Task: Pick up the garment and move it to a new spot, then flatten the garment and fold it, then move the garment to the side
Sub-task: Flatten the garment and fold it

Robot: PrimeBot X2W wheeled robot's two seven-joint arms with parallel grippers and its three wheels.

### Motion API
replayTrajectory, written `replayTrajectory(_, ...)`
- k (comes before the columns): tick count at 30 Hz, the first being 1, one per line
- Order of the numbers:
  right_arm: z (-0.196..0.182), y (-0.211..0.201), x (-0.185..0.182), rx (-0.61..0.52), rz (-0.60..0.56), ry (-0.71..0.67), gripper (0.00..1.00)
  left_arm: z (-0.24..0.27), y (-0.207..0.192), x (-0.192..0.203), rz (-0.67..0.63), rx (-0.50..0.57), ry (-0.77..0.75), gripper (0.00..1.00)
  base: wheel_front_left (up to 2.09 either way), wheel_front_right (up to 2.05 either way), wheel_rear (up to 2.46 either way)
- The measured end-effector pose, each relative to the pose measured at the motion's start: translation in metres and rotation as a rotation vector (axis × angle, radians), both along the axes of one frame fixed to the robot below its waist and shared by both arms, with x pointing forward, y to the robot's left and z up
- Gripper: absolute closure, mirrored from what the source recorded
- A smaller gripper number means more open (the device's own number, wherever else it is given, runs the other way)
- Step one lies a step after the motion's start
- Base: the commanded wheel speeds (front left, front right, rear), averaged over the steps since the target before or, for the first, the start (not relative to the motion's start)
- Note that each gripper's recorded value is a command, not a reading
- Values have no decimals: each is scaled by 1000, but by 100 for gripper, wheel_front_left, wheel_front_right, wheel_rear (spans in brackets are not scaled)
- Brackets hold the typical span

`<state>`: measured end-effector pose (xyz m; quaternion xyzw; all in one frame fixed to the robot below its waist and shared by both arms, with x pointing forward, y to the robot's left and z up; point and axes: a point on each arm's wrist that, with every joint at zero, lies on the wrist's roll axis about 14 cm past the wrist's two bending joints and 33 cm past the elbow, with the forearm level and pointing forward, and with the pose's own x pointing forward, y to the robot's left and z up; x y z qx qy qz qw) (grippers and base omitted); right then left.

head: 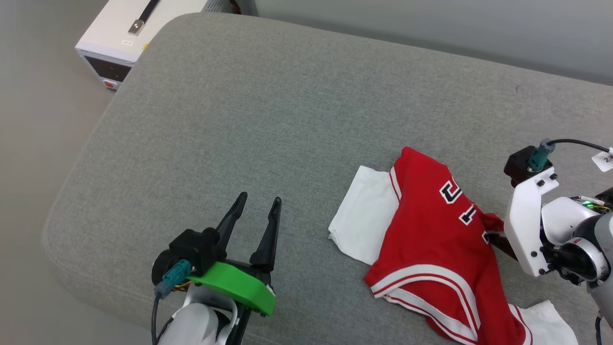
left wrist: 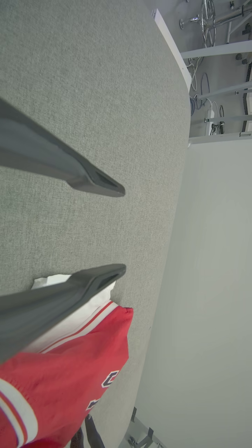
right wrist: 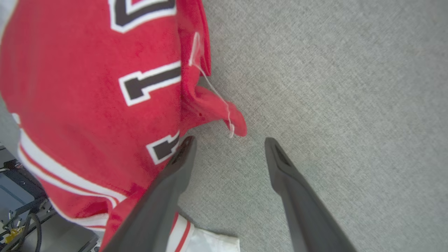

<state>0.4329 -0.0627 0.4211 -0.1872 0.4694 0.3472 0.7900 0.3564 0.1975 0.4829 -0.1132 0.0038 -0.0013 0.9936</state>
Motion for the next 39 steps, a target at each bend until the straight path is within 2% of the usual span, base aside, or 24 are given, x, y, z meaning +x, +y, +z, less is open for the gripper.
replayTrajectory(6,-33,6,1,-62,59,52,0,-7,8,1,28,4,24,0,0,0,0)
replayTrajectory(9,-42,12,4,-49,67,77,0,-9,11,1,39,5,35,0,0,0,0)
replayTrajectory(10,-45,12,5,-51,69,89,35,-11,12,1,43,5,40,0,0,0,0)
replayTrajectory(11,-47,13,5,-54,75,93,83,-12,13,0,47,6,44,0,0,0,0)
replayTrajectory(12,-49,13,6,-52,77,95,100,-13,14,0,50,6,48,0,0,0,0)
replayTrajectory(20,-38,0,17,-11,19,58,100,-7,15,-2,56,4,28,0,0,0,0)
replayTrajectory(25,-21,-41,40,-92,-39,-18,100,-1,13,-2,48,2,9,0,0,0,0)
replayTrajectory(31,17,-77,95,-205,-78,-192,100,-6,12,-1,48,0,25,0,0,0,0)
replayTrajectory(39,77,-89,182,-352,-54,-524,100,-14,9,8,49,-5,49,0,0,0,0)
